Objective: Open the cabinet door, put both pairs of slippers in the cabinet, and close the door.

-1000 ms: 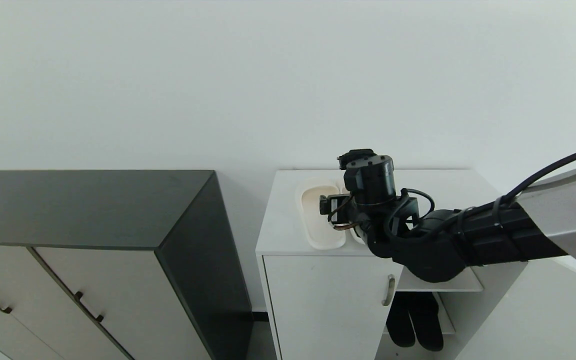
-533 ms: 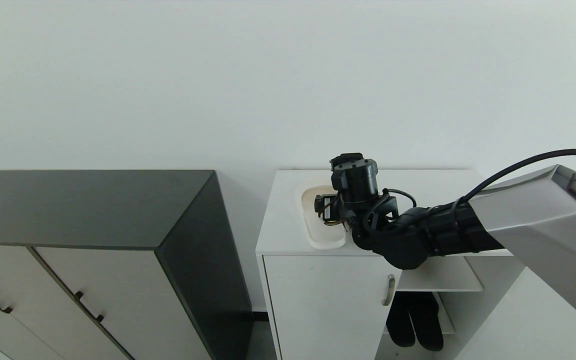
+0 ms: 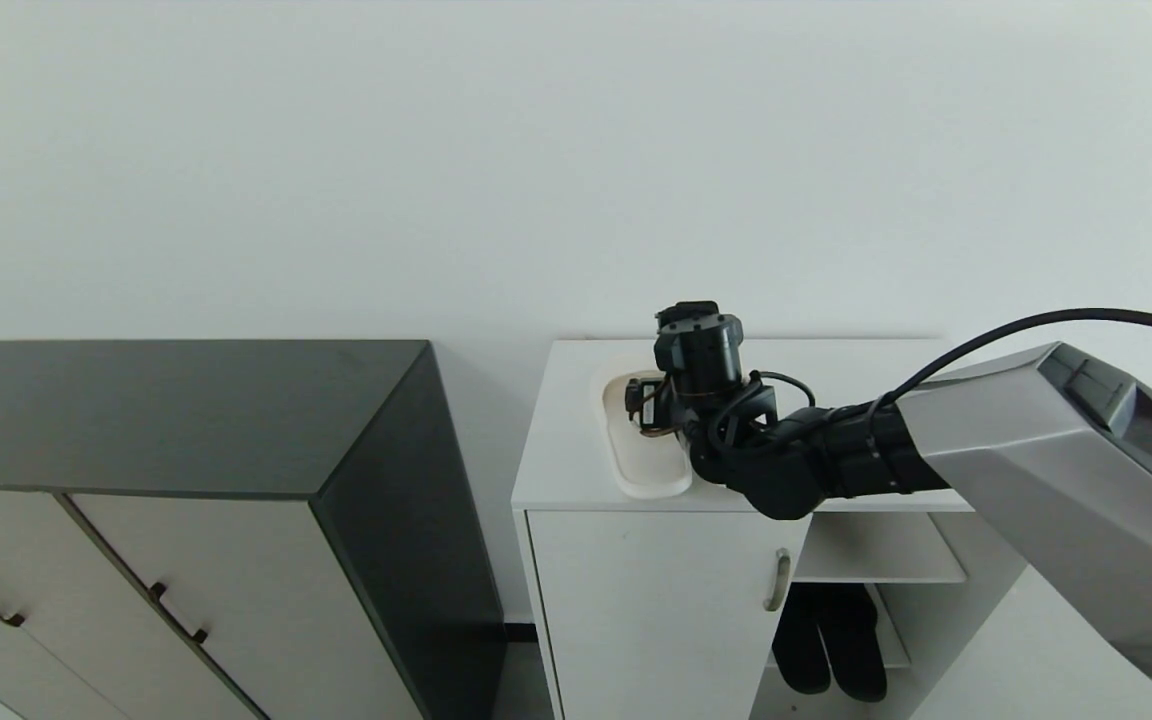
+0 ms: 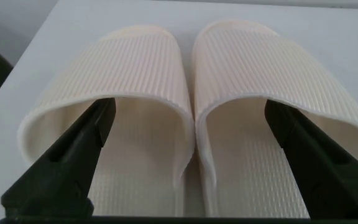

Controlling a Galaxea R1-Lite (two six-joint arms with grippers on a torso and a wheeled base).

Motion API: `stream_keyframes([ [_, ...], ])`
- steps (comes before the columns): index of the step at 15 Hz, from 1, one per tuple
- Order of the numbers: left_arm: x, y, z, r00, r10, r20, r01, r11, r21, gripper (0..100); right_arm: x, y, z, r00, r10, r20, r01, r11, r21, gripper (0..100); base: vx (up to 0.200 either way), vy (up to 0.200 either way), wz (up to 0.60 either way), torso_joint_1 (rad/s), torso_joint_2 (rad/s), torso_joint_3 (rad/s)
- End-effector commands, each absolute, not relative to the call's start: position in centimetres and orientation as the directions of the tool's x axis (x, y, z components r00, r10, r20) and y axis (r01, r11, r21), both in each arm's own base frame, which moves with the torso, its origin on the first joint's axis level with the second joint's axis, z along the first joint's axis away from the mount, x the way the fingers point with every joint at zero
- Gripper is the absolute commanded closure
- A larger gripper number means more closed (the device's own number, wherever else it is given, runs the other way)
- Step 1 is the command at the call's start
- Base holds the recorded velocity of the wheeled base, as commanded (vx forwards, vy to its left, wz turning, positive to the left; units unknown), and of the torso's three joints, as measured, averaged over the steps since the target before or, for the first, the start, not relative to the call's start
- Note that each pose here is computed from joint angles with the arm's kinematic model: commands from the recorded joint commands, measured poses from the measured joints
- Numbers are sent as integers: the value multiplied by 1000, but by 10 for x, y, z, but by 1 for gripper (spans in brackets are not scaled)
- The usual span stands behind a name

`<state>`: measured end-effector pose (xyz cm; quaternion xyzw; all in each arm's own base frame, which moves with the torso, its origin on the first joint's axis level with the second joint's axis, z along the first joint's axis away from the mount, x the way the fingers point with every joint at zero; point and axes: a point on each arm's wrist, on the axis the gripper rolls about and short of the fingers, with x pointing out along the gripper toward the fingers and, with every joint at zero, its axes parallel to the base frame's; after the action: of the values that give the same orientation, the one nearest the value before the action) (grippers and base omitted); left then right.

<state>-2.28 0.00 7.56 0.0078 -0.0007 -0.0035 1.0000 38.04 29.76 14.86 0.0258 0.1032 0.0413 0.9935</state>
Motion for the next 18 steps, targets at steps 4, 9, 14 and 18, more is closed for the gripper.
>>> stream_keyframes([
  [4, -23, 0, 76, 1000, -6, 0, 6, 1000, 15, 100, 388, 302, 139, 975, 84, -208, -74, 996, 56, 100, 0, 0, 0, 0, 0, 0],
  [9, -23, 0, 76, 1000, -6, 2, 6, 1000, 15, 100, 388, 302, 139, 974, 89, -207, -79, 995, 59, 100, 0, 0, 0, 0, 0, 0],
  [14, -23, 0, 76, 1000, -8, 0, 8, 1000, 14, 100, 378, 297, 165, 980, 101, -169, -87, 993, 84, 100, 0, 0, 0, 0, 0, 0],
  [18, -23, 0, 76, 1000, -6, 0, 6, 1000, 14, 100, 338, 290, 183, 970, 157, -188, -145, 987, 75, 100, 0, 0, 0, 0, 0, 0],
])
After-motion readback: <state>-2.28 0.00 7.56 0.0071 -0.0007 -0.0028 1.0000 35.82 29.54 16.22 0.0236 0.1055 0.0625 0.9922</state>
